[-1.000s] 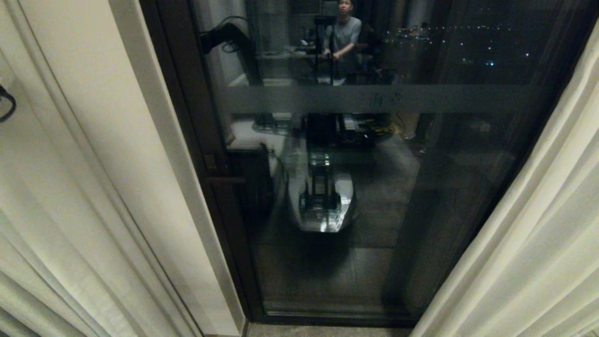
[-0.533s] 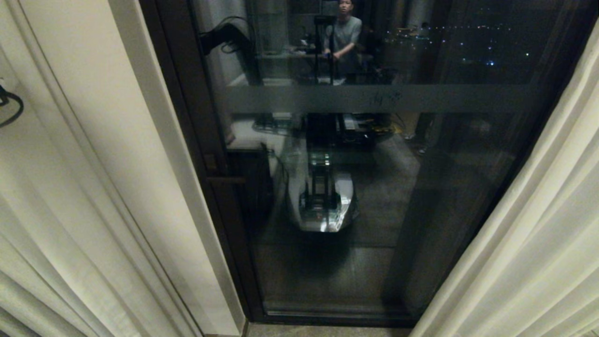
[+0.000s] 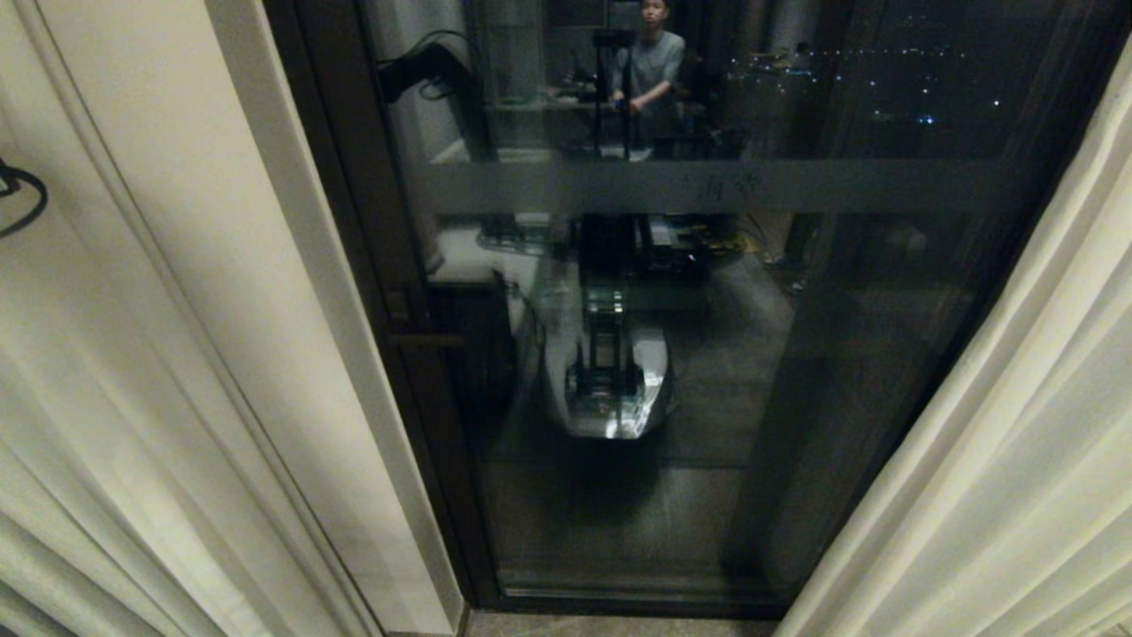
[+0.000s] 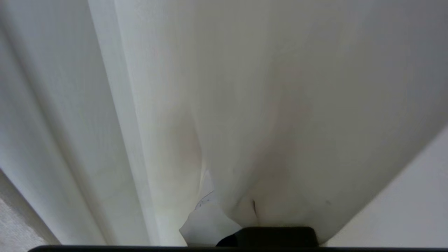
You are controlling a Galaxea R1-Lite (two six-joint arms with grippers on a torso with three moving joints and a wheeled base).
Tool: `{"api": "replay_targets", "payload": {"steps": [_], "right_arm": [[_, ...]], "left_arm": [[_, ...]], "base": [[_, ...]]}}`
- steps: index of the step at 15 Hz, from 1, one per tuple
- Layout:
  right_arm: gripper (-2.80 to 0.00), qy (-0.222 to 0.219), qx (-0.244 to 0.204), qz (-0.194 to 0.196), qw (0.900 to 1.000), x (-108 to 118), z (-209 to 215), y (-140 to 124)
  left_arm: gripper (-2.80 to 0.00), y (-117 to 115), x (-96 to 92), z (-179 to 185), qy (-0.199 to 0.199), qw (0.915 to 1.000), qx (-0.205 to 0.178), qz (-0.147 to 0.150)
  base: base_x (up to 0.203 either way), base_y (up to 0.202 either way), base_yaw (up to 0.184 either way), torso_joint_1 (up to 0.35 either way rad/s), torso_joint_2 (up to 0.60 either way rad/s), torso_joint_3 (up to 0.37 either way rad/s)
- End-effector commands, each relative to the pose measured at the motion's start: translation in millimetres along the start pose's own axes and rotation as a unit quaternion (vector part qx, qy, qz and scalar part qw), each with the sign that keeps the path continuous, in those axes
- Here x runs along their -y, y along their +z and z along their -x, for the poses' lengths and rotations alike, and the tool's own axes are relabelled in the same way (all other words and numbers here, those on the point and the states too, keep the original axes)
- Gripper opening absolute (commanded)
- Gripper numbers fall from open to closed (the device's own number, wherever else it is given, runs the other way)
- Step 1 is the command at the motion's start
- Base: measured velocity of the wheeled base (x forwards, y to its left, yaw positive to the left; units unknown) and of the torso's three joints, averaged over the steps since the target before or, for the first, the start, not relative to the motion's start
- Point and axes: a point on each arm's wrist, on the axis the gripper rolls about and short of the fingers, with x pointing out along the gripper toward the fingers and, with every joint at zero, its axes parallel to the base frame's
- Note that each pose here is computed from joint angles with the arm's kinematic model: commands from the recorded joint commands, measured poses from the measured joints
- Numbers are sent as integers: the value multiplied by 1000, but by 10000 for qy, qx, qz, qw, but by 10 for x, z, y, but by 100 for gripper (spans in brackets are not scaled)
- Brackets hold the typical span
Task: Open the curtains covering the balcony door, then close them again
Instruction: Close the inner curtains on both sides
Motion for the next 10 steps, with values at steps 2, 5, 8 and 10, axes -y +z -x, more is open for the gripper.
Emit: {"api": "replay_targets", "payload": {"steps": [2,5,8,10], "right_arm": [[-280,7,15,6,10000,0,2,-2],[-280,7,15,6,10000,0,2,-2],[-280,7,15,6,10000,0,2,-2],[-280,7,15,6,10000,0,2,-2]], "left_arm": [[-280,82,20,62,-44,9999,110,-7],[-280,145,31,117,-50,9998,191,-16],[-280,188,71,158,-99,9997,244,-28],[-280,200,108,177,-144,9996,256,-28]], "base": [[0,0,0,0,0,0],[0,0,0,0,0,0],[0,0,0,0,0,0],[0,0,0,0,0,0]]}}
